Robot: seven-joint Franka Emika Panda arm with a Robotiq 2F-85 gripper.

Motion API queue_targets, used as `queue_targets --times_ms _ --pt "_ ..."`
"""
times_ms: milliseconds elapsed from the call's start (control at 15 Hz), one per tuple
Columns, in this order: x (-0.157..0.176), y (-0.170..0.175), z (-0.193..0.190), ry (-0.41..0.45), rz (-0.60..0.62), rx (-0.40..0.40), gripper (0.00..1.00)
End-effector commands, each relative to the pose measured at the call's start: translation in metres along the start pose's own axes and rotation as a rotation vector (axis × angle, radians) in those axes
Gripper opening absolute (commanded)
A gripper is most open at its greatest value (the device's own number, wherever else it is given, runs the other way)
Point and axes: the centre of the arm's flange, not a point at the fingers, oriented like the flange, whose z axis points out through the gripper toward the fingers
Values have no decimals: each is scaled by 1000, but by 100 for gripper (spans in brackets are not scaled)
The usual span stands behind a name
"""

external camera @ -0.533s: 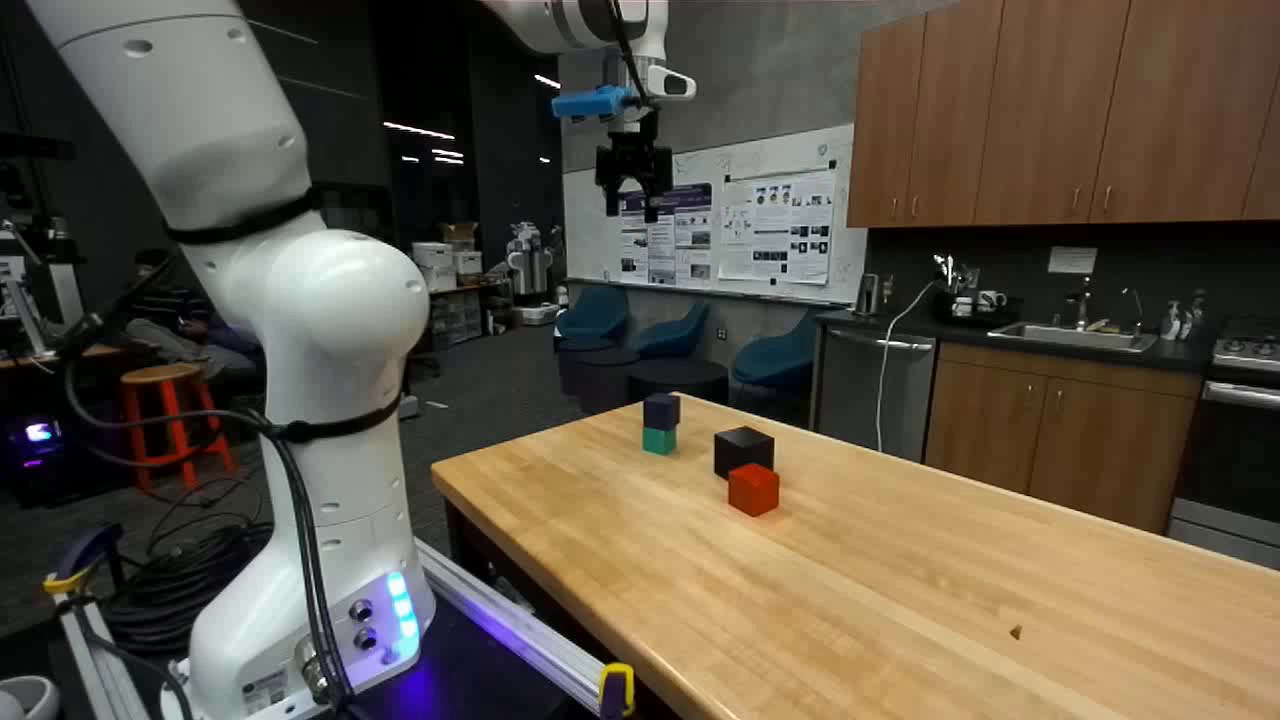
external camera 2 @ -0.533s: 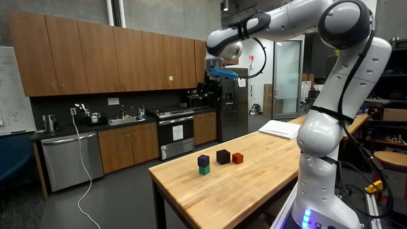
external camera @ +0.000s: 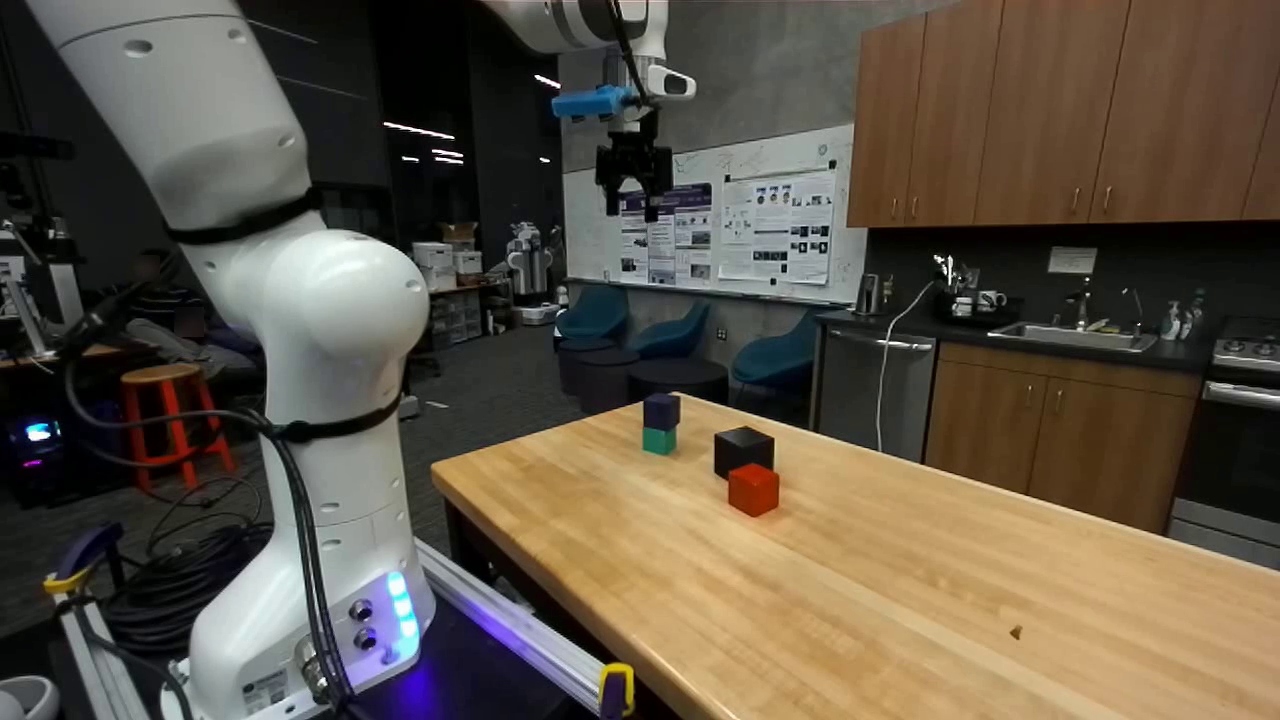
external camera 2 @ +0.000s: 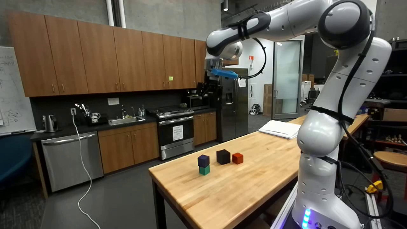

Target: Take the purple block off of the green block then put the green block on the orange block

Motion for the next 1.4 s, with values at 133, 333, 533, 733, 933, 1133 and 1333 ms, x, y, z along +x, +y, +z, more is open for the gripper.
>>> queue_targets --times_ms 133,333,533,733,933,1133,1333 --pt "2 -1 3 -9 -7 6 100" --pt "6 -5 13 -20 -60 -5 100" --pt "15 -8 29 -48 -119 -36 100" --pt "26 -8 52 -68 -147 -74 100" --pt "38 -7 78 -45 -165 -103 100" --pt "50 -5 107 -28 -171 -127 100" --pt "56 0 138 -51 -180 -147 100"
